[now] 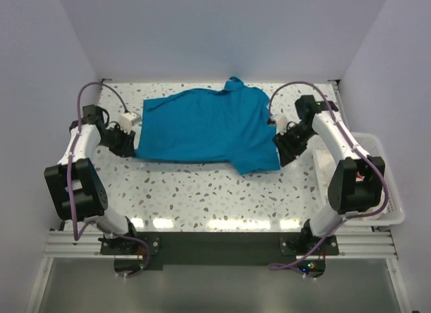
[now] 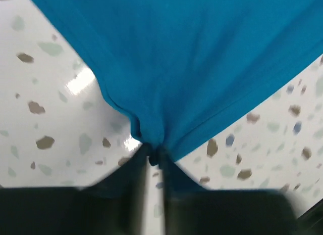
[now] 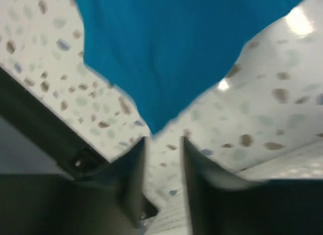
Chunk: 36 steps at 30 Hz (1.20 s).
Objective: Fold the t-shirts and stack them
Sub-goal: Flatten the tshirt out
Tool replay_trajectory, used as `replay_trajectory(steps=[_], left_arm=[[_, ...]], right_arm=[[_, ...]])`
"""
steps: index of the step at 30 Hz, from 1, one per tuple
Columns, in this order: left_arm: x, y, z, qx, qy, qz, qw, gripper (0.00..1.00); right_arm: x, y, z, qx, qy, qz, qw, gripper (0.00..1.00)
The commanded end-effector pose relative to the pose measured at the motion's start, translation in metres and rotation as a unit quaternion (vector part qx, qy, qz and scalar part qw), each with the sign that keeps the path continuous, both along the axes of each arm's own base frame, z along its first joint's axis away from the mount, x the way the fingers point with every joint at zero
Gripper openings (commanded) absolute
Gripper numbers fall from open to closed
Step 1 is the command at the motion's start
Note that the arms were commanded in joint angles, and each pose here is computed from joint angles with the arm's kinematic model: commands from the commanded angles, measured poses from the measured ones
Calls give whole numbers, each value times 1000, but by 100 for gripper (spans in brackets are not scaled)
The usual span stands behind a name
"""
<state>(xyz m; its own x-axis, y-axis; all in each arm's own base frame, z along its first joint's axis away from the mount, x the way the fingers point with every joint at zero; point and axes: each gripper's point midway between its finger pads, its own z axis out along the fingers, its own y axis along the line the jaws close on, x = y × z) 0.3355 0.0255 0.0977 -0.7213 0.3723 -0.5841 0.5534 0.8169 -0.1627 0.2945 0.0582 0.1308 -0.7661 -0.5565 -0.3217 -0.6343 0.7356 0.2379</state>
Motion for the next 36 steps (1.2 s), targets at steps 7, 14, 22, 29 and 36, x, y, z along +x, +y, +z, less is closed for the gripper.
replay_trajectory(steps=[7,14,22,29,36], left_arm=[[-59,16,14,35,5,-93,995,84],[-20,9,12,14,-19,-63,998,74],[-7,6,-29,63,19,-18,998,66],[-23,3,-66,89,71,-10,993,65],[-72,8,-96,118,129,-17,984,54]], right_arm=[[-46,14,33,-14,23,129,991,76],[18,31,3,-11,13,50,999,48],[28,55,-51,-35,40,50,997,42],[6,43,-103,-106,57,83,989,41],[-24,5,-128,-186,77,129,971,38]])
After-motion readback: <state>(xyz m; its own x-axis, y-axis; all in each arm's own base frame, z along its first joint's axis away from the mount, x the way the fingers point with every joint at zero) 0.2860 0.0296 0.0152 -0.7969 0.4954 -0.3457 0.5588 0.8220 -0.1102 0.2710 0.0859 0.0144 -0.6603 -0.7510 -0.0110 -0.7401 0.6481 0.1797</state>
